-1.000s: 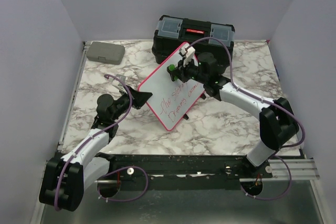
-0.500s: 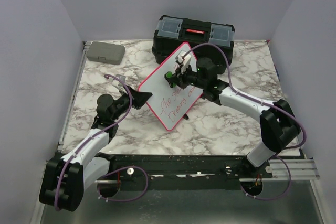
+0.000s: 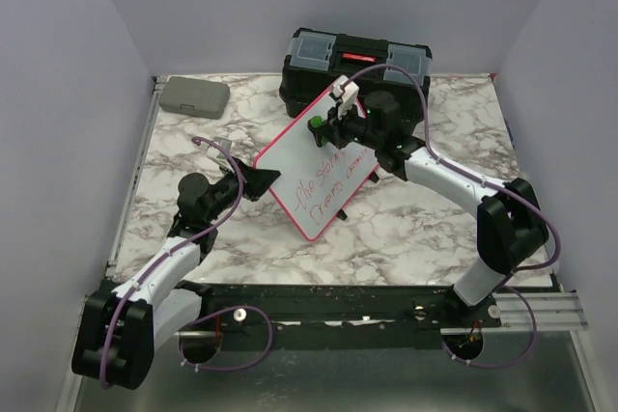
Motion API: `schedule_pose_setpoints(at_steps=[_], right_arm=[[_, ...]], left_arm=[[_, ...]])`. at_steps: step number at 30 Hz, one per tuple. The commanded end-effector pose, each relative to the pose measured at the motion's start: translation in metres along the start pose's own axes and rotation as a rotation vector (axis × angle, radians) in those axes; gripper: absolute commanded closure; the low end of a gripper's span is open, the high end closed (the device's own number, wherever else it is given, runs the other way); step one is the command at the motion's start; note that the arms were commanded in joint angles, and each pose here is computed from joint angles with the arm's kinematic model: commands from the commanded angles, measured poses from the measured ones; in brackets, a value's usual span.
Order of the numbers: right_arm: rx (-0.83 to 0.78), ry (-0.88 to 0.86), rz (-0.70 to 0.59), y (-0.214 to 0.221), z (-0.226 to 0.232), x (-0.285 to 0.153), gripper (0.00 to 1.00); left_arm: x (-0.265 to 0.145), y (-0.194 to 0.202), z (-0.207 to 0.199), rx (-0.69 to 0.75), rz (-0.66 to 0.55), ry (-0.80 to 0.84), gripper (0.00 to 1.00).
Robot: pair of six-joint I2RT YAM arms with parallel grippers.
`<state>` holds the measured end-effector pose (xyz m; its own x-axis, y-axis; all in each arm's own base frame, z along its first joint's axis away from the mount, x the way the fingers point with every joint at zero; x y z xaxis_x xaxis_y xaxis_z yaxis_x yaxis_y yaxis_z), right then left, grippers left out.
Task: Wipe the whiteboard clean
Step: Erase the whiteboard at the whiteboard stand.
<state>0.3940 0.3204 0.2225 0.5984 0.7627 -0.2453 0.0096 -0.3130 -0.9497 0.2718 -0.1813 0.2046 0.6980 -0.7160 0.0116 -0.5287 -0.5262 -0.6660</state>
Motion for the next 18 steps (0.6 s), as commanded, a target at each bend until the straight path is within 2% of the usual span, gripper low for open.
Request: schedule_pose_setpoints(at_steps=[1,6,11,18], right_arm=[[0.004,0.056,0.053,0.025,-0.017,-0.003,0.99],[0.017,-0.104,0.041,0.036,0.021,-0.014,0.99],[0.001,-0.152,0.021,0.029,0.042,-0.014,0.99],[0.004,-0.044,-0.031,-0.013,0.013,0.005,0.99]], left_arm=[[-0.007,0.028,-0.022,0.085,0.151,0.136,1.00],[-0.006,0.028,-0.021,0.083,0.150,0.140,1.00],[-0.005,0.028,-0.020,0.078,0.150,0.139,1.00],[-0.005,0.027,-0.020,0.073,0.147,0.137,1.00]])
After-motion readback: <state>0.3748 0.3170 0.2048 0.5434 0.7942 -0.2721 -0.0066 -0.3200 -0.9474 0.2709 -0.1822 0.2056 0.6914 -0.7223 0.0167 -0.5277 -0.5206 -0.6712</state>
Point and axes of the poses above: each gripper's point midway between its finger pads, its own x axis out along the fingers, its own z axis along the line the jaws close on, y = z × x, the point moved 1 cm from there along -x, back along the fingers, and after that the axes turned 11 degrees about -x, right-handed, at the moved point
